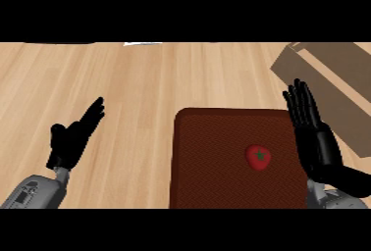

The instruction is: Pick the tomato from the tray and place it in the cardboard box

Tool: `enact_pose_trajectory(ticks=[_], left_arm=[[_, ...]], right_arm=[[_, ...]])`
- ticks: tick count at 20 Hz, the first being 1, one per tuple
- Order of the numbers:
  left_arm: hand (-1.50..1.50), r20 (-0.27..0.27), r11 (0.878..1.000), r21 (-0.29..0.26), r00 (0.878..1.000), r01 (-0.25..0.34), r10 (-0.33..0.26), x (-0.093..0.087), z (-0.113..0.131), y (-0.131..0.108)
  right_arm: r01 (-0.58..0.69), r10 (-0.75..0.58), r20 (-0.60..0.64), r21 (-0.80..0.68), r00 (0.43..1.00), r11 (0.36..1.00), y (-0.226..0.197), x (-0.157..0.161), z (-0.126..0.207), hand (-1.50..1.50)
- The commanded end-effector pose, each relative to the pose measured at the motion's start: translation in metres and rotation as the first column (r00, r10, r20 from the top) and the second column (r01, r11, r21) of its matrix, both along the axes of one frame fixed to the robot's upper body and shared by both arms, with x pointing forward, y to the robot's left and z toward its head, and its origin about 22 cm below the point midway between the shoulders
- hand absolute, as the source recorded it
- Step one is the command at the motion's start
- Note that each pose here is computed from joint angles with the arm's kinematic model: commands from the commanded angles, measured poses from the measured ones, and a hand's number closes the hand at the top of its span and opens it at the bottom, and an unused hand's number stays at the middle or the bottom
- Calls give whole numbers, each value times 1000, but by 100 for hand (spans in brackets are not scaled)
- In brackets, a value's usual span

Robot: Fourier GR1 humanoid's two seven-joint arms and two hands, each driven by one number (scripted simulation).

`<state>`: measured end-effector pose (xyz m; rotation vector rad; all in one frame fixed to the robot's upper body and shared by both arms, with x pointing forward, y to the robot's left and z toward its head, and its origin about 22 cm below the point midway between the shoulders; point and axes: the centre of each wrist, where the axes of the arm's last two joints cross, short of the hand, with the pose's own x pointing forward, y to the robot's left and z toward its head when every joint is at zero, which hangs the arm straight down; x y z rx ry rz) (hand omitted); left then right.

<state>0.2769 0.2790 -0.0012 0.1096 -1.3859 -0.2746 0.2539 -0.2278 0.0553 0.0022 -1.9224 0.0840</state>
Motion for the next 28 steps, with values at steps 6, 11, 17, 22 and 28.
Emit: enact_pose_trajectory(ticks=[6, 11, 17, 22, 28], left_arm=[[0, 111, 978, -171, 984, -118, 139, 12, 40, 23], [0, 52, 962, -230, 985, -146, 162, -6, 43, 40], [0, 32, 957, -228, 981, -178, 190, -23, 39, 37], [0, 27, 960, -218, 982, -176, 186, -20, 45, 44], [0, 29, 959, -232, 985, -160, 172, -21, 53, 52]], right_arm=[[-506, 484, -181, -104, 856, 856, -44, 25, 24, -150], [-307, 314, 208, -69, 926, 949, -104, 31, -6, -150], [-463, 545, 187, -349, 817, 815, -137, 27, 31, -150], [-376, 530, -37, -746, 847, 549, -134, 30, 89, -150], [-354, 472, -198, -896, 859, 269, -93, 21, 100, -150]])
